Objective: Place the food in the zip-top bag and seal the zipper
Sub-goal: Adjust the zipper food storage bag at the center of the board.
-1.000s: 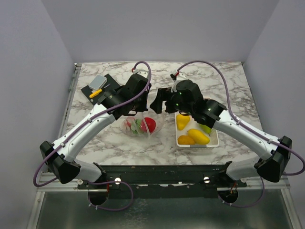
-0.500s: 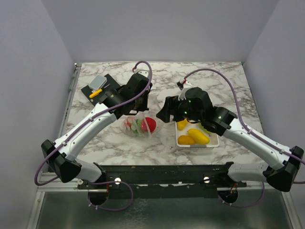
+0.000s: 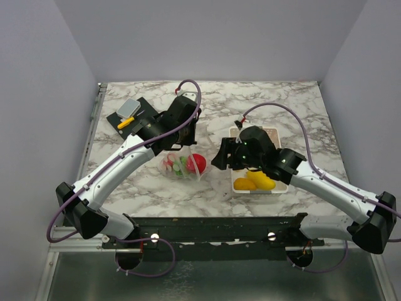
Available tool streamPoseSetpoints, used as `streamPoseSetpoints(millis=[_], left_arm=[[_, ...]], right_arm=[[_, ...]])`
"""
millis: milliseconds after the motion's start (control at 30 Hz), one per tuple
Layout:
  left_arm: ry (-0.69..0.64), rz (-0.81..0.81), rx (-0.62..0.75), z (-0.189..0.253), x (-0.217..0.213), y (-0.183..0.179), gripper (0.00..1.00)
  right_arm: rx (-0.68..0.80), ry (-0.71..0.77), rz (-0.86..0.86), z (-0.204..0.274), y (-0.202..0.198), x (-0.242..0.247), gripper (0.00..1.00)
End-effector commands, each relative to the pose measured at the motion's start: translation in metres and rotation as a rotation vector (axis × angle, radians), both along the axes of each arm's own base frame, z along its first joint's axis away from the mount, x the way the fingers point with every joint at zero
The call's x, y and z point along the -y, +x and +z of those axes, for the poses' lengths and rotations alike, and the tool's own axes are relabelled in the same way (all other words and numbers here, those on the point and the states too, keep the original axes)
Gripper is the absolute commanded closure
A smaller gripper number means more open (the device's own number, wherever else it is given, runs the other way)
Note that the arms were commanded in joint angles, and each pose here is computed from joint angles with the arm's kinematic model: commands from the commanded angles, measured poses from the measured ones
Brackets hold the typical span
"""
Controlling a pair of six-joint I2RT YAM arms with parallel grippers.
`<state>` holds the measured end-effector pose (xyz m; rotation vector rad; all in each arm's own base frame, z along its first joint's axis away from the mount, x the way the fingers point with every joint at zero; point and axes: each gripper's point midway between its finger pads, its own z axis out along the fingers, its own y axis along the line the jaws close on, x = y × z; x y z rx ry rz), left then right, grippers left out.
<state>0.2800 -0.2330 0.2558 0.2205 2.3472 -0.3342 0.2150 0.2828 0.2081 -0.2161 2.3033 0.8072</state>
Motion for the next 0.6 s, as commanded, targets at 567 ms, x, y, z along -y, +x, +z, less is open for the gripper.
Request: streamPoseSetpoints(millis=[567], left_arm=[[-0.026,-0.013,0.022,0.012,-0.001,-0.001,1.00]], right_arm=[[-0.150,0.009,-0.181,-0.036,0.029,-0.028,0.56]])
